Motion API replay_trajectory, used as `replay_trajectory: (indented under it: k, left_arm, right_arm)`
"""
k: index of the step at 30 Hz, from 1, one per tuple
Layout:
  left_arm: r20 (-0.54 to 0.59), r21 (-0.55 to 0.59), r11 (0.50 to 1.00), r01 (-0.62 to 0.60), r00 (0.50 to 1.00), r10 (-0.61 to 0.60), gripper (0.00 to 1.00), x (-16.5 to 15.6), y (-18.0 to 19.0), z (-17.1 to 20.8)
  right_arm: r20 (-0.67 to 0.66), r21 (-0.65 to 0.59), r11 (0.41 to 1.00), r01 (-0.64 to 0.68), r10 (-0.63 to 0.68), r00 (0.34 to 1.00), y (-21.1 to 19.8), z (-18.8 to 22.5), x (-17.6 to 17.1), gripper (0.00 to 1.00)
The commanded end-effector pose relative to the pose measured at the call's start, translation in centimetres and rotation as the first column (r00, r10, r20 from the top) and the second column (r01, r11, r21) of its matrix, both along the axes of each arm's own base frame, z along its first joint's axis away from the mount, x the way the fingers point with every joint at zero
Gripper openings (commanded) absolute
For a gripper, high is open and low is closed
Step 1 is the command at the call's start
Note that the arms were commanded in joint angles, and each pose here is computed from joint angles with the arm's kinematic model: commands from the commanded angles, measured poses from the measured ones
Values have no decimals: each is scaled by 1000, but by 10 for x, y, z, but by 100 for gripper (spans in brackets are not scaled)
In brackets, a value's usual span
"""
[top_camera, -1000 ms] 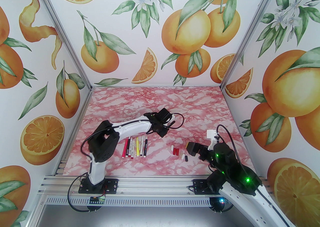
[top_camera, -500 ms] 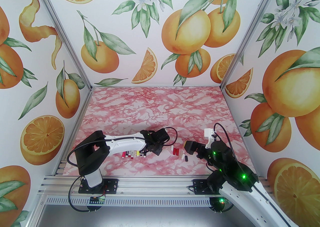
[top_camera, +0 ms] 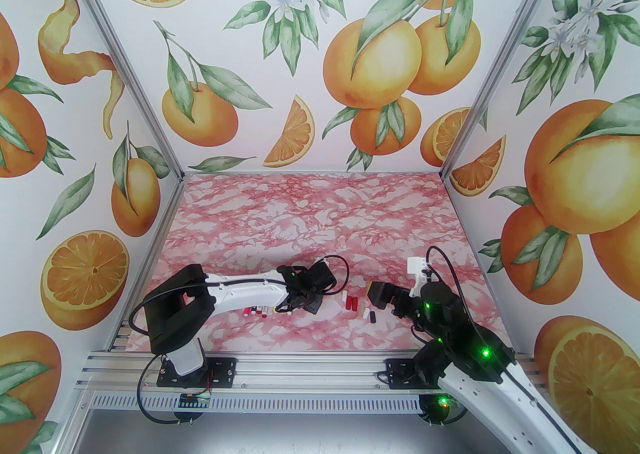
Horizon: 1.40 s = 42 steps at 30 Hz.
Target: Open the pen caps
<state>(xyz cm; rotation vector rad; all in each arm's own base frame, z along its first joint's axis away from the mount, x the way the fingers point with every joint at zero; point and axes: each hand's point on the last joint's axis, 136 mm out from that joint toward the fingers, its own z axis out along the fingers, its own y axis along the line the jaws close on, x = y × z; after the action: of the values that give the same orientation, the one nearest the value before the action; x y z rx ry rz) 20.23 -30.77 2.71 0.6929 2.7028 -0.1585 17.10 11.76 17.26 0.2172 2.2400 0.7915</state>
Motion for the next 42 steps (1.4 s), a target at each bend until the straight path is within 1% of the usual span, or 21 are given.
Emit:
replay_trajectory:
  k: [1,8,12,14,23,33,37,40,42]
  left_arm:
    - [11,-25,999,31,999,-31,36,7,-14,8]
    - [-9,-16,994,113,994,-113,36,15,-24,8]
    - [-24,-18,993,113,993,-114,36,22,-25,6]
    - [-54,-36,991,130,990,-131,36,20,-28,5]
    - [-105,-16,987,162,981,-163,36,17,-28,-2]
    - [-132,70,981,180,977,-170,34,17,-19,-14]
    - [-134,97,979,180,977,-167,29,18,-16,-17]
    - [-130,106,978,181,977,-167,28,19,-15,-18]
    - [-119,107,978,182,978,-169,22,20,-16,-15]
  right_arm:
    - [-4,20,1000,-10,10,1000,4,-1,0,99]
    - [-8,20,1000,-5,5,1000,2,-3,-2,99]
    - [-8,24,1000,0,0,1000,1,-4,-2,99]
    - [-10,22,1000,1,-1,1000,1,-5,-3,99]
    - [-13,19,1000,4,-4,1000,1,-6,-2,99]
    - [-14,28,1000,1,0,1000,2,-6,-2,99]
    - [-14,30,1000,1,0,1000,2,-6,-2,99]
    - [-15,33,999,-2,2,1000,3,-6,-3,99]
    - [-17,34,999,2,-1,1000,3,-6,-2,99]
